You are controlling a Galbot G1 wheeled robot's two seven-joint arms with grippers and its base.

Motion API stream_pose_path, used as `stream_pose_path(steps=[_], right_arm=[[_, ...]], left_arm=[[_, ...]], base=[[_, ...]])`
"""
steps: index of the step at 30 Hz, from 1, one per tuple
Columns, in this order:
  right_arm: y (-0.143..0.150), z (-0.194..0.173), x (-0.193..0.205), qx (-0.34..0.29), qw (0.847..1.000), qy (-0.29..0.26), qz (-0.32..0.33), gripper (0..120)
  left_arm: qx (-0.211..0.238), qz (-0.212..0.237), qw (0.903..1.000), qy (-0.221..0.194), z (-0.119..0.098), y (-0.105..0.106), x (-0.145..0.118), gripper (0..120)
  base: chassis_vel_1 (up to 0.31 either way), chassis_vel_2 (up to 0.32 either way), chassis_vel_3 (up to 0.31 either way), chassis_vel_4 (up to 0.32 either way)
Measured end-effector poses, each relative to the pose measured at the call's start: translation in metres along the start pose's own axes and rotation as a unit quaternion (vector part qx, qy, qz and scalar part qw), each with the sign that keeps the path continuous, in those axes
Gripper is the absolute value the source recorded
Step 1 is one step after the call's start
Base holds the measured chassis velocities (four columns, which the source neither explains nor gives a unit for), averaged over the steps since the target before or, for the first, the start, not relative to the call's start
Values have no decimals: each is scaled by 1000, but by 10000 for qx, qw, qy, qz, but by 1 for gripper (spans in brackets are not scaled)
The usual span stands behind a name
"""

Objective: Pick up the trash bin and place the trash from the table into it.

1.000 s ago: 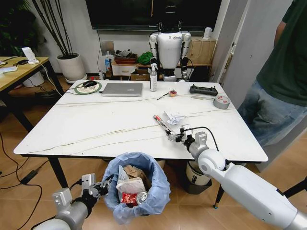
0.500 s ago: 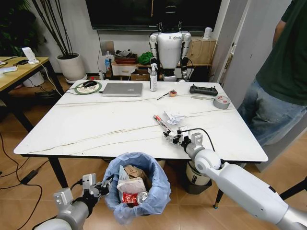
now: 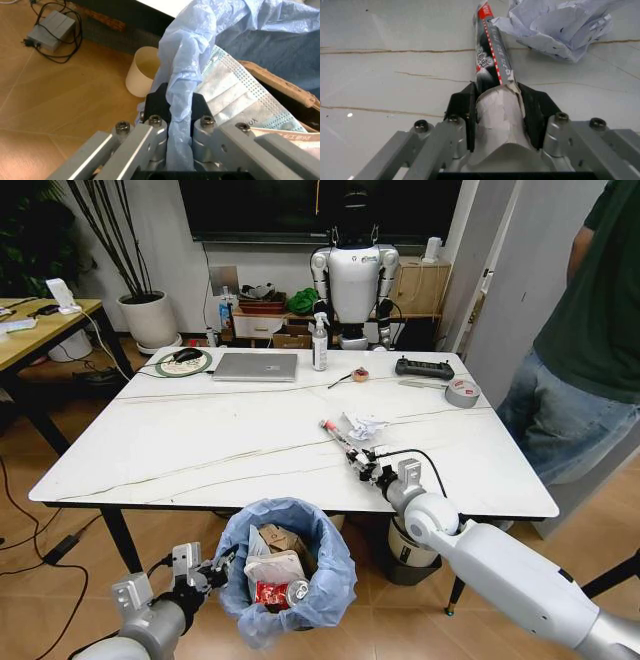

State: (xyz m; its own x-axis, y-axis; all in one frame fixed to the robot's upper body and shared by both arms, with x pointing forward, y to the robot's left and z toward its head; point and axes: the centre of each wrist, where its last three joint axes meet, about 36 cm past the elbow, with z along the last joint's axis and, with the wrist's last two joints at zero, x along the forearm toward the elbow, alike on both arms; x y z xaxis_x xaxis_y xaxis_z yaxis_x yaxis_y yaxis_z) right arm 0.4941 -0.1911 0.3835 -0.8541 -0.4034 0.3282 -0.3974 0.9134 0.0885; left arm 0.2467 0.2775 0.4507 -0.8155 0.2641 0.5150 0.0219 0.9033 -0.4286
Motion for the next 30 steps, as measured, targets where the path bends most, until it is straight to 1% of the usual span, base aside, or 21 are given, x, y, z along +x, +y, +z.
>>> stream_pose_path(steps=[1, 2, 5, 8, 13, 17, 18, 19, 22, 25, 27, 30], right_arm=[[1, 0, 0, -5, 10000, -9, -11, 22], [1, 0, 0, -5, 10000, -9, -11, 22], [1, -3, 0, -15, 10000, -57, -71, 9], [4, -8, 3, -36, 9997, -137, -192, 1], [11, -15, 11, -61, 9989, -242, -388, 0], [20, -23, 30, -85, 9959, -462, -774, 0], [20, -23, 30, -85, 9959, -462, -774, 0], [25, -29, 42, -121, 9929, -599, -1021, 0], [29, -39, 63, -125, 9851, -935, -1437, 0], [29, -42, 73, -103, 9809, -1059, -1628, 0], [30, -45, 92, 38, 9698, -1252, -2094, 0], [33, -44, 118, 296, 9528, -1340, -2709, 0]], left_arm=[[0, 0, 10000, 0, 0, 0, 0, 2], [0, 0, 10000, 0, 0, 0, 0, 2], [-1, 4, 10000, -2, 0, 0, 0, 2], [4, 8, 10000, 6, 1, 0, -1, 2], [-1, 17, 10000, -6, 0, 0, -2, 2], [7, 23, 10000, 0, -2, 1, -2, 2], [7, 23, 10000, 0, -2, 1, -2, 2], [5, 22, 10000, 2, -2, 1, -2, 2], [4, 32, 10000, 11, -2, 1, -2, 2], [-1, 33, 10000, 15, -2, 0, -2, 2], [-3, 26, 10000, 19, -2, 0, -2, 2], [3, 53, 10000, 0, -4, -3, 0, 2]], base=[[0, 0, 0, 0], [0, 0, 0, 0], [0, 0, 0, 0], [0, 0, 0, 0], [0, 0, 0, 0], [0, 0, 0, 0], [0, 0, 0, 0], [0, 0, 0, 0], [0, 0, 0, 0], [0, 0, 0, 0], [0, 0, 0, 0], [0, 0, 0, 0]])
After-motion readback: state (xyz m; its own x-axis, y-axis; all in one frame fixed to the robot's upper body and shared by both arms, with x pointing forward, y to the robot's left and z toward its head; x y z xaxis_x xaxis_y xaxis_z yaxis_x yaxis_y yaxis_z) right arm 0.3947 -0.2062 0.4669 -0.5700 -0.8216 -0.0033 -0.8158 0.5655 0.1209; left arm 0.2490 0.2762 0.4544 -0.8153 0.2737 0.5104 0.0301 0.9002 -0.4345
